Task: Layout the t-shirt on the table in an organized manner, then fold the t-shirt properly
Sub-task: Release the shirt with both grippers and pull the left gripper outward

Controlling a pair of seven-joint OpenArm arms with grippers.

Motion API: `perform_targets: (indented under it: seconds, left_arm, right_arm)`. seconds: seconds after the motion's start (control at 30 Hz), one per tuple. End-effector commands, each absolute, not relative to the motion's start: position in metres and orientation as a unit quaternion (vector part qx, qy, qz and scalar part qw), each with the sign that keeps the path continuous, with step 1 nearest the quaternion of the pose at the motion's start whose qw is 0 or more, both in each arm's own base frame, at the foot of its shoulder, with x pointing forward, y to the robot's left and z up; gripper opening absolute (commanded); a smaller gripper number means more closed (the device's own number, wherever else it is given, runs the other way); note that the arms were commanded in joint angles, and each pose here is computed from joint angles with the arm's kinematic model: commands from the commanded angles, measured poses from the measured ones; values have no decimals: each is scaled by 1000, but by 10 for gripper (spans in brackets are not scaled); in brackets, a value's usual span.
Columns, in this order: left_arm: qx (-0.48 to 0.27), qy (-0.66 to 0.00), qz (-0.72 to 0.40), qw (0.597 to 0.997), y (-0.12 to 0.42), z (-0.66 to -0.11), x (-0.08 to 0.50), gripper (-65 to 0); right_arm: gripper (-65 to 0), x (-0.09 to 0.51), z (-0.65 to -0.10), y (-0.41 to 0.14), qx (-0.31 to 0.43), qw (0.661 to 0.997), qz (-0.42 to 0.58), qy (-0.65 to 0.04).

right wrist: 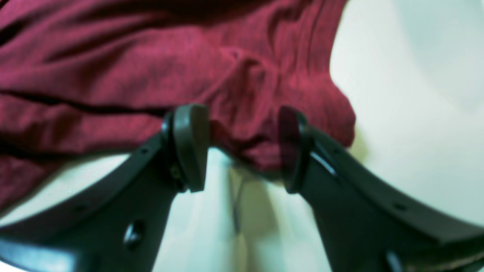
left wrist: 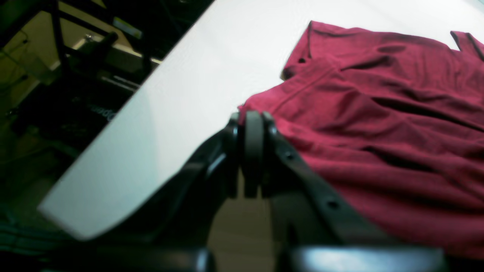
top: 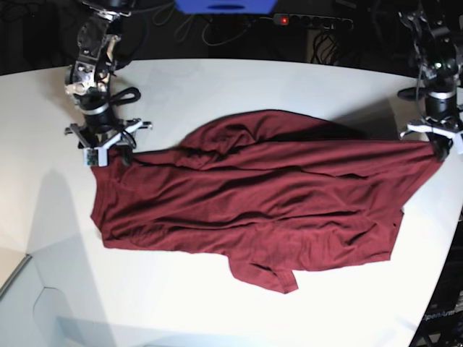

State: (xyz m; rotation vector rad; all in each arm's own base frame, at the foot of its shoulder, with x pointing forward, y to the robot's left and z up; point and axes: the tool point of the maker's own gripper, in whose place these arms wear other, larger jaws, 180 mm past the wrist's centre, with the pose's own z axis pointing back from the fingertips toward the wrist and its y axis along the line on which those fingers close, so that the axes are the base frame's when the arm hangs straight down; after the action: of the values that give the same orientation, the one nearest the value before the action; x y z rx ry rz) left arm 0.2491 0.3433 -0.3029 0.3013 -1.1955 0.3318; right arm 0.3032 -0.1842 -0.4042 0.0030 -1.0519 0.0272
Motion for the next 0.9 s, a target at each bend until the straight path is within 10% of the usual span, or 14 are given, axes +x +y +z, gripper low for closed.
perform_targets:
  seconds: [0.0,0.87]
  left_arm:
    - [159,-576,150,788,353,-287,249,-648]
    - [148,-502,341,781,424,-361,187,-646]
  right_arm:
    - [-352,314,-386,-186,2,847,12,-532]
    - [-352,290,-404,-198,-10,863,10,-505]
